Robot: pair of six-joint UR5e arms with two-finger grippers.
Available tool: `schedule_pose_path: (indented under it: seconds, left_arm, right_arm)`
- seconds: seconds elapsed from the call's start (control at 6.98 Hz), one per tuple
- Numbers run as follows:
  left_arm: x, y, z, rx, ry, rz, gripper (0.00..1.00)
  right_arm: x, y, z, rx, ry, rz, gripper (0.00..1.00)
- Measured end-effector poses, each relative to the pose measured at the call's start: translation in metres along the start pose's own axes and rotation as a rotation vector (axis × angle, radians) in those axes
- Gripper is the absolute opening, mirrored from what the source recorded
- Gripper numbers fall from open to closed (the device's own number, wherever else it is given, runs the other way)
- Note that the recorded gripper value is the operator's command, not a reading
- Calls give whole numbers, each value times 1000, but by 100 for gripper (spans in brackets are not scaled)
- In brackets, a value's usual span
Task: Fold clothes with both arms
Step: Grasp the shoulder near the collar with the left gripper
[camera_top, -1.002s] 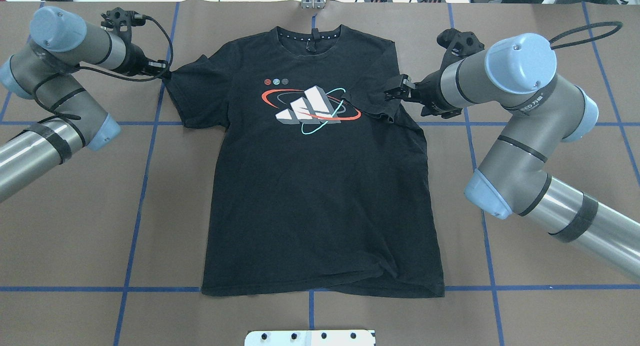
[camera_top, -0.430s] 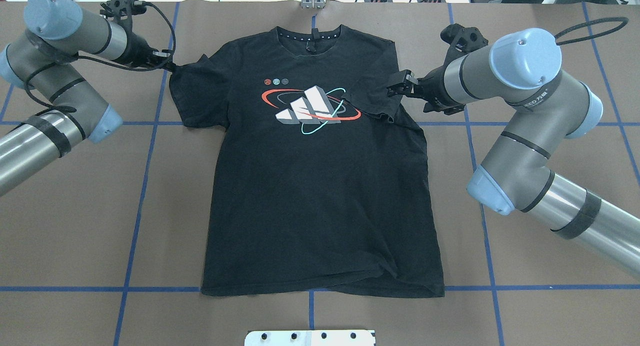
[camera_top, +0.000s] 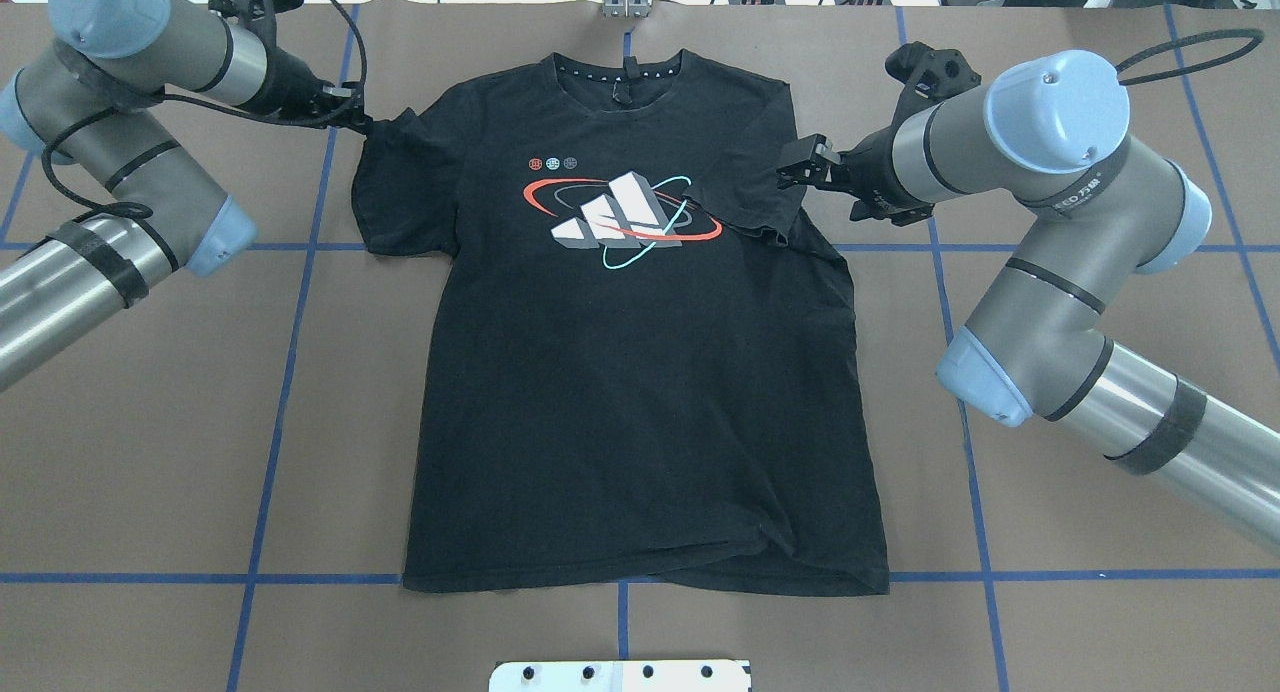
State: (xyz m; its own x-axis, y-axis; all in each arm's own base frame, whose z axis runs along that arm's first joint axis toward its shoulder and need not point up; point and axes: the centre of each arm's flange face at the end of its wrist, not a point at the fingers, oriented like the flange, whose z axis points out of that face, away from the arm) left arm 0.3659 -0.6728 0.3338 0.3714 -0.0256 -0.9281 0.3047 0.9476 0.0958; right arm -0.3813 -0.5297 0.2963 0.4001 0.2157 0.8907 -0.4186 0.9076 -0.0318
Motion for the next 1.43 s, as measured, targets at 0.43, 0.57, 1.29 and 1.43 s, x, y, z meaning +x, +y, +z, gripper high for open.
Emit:
schedule_pose_path:
  seconds: [0.43, 0.57, 1.29, 1.43]
  left_arm:
    - [74, 10, 32, 16, -12, -72, 0]
    - [82, 13, 42, 25, -22, -75, 0]
    - [117, 51, 67, -6, -1, -111, 41]
    - [119, 56, 69, -6, 0, -110, 71]
  right_arm:
    - [1, -1, 1, 1, 4, 1, 98]
    - [2, -1, 2, 1, 5, 2, 98]
    - [2, -1, 2, 1, 6, 4, 98]
    - [2, -1, 2, 1, 6, 5, 99]
